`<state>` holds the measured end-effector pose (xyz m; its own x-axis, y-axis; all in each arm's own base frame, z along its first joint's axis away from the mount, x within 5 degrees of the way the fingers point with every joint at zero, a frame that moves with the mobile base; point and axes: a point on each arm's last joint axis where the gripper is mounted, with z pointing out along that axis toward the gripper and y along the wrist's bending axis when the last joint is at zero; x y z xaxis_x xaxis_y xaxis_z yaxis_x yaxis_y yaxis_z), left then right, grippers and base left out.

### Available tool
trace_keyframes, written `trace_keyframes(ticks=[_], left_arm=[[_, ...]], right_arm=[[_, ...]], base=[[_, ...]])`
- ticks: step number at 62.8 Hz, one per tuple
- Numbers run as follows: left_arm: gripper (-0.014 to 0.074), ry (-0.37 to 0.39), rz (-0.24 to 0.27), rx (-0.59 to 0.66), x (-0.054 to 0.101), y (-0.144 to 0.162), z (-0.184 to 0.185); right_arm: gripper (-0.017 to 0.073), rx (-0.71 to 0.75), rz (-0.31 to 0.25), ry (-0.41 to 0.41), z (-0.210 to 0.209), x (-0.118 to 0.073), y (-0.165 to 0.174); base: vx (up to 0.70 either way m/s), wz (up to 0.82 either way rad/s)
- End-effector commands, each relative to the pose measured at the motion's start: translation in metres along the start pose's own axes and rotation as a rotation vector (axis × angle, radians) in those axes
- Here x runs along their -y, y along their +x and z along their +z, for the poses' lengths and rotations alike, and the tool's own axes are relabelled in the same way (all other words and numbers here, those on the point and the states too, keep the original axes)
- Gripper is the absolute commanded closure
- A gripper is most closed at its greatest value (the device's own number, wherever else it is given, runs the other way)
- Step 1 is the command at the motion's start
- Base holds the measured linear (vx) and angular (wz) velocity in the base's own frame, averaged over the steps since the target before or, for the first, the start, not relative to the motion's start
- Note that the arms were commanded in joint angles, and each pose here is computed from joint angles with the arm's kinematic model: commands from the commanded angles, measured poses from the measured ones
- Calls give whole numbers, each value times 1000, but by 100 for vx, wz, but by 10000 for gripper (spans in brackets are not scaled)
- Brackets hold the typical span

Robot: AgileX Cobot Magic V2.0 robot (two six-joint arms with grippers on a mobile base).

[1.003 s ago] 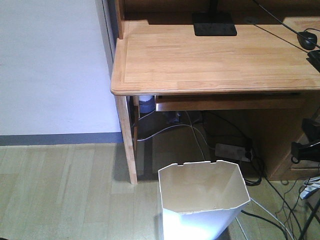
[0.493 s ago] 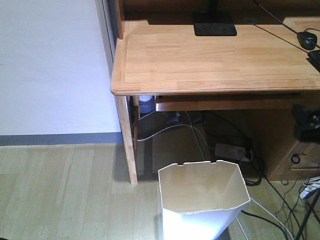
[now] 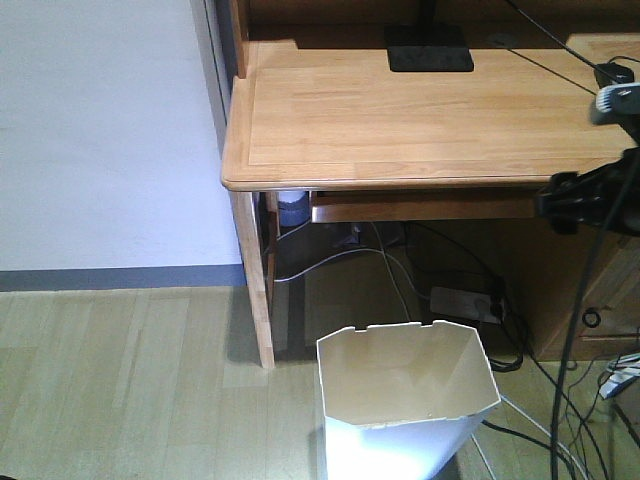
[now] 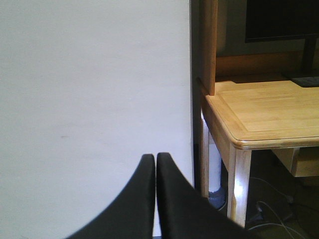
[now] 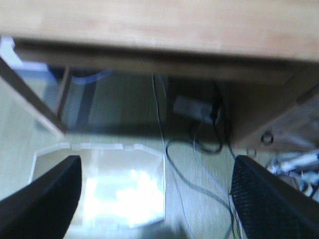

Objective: Move trash bin to bedside with robot
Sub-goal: 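Lower the right gripper down to the rim of the white trash bin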

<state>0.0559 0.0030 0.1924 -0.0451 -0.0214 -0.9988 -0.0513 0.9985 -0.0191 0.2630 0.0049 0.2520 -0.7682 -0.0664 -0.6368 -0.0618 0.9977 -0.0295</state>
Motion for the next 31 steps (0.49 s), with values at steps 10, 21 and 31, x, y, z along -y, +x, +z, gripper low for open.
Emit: trace_keyframes(ticks=[10,21,31], left_arm=[[600,5,-6,102,1,-15,-2],[600,5,-6,102,1,-15,-2],[600,5,-6,102,1,-15,-2]], right_arm=[[-3,-148,6,8,61,17,-5],[-3,-269,12,-19,107,37,8],[-3,-324,-59,-54,150,41,29]], base=[[0,0],[0,0],[0,0]])
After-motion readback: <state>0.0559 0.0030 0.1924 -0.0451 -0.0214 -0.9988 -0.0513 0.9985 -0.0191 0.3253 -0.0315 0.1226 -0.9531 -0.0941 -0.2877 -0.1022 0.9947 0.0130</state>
